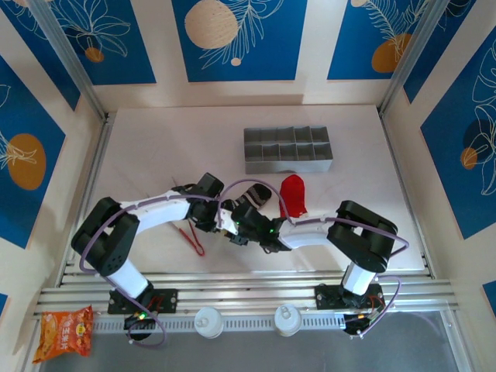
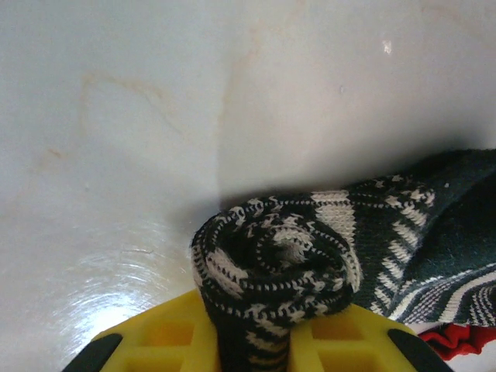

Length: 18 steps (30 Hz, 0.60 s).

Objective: Roll the socks

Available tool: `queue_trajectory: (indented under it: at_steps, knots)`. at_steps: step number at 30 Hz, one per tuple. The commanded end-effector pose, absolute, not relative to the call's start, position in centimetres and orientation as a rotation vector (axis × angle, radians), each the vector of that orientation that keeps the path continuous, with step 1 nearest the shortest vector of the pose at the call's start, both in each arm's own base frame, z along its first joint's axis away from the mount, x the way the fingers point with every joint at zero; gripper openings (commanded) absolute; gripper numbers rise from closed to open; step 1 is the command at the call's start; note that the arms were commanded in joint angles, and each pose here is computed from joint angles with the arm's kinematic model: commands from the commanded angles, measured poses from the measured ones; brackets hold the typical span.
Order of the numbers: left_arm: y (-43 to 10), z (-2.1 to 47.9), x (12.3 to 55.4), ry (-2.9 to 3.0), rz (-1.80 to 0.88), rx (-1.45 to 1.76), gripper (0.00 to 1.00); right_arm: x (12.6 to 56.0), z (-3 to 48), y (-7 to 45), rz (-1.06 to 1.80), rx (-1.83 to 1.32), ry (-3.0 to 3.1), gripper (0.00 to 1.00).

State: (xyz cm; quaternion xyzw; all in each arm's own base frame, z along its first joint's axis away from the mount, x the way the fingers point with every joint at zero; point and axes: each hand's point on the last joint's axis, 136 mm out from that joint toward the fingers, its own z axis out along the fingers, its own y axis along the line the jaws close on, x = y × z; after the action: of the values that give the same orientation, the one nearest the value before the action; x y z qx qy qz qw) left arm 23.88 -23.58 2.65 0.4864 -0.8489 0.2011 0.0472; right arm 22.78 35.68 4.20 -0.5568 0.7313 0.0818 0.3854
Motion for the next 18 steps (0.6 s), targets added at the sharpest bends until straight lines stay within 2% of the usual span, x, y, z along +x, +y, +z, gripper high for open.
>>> queue_trajectory:
  at_steps: [1, 6, 10, 18]
  knots:
    - [-20.1, -0.8, 17.9, -2.546, 0.212, 1.451, 0.20, 23.1, 1.7, 34.9, 0.116, -1.439, 1.962, 0.18]
    - [-20.2, 0.0, 18.2, -2.559, 0.243, 1.456, 0.20, 22.7, -0.1, 33.0, 0.073, -1.397, 2.092, 0.18]
    - [-20.2, 0.0, 18.0, -2.552, 0.244, 1.462, 0.20, 22.2, -0.2, 32.6, 0.100, -1.378, 2.121, 0.26]
    - [-20.2, -0.3, 17.9, -2.535, 0.238, 1.478, 0.13, 22.5, 0.4, 32.8, 0.162, -1.311, 2.151, 0.33]
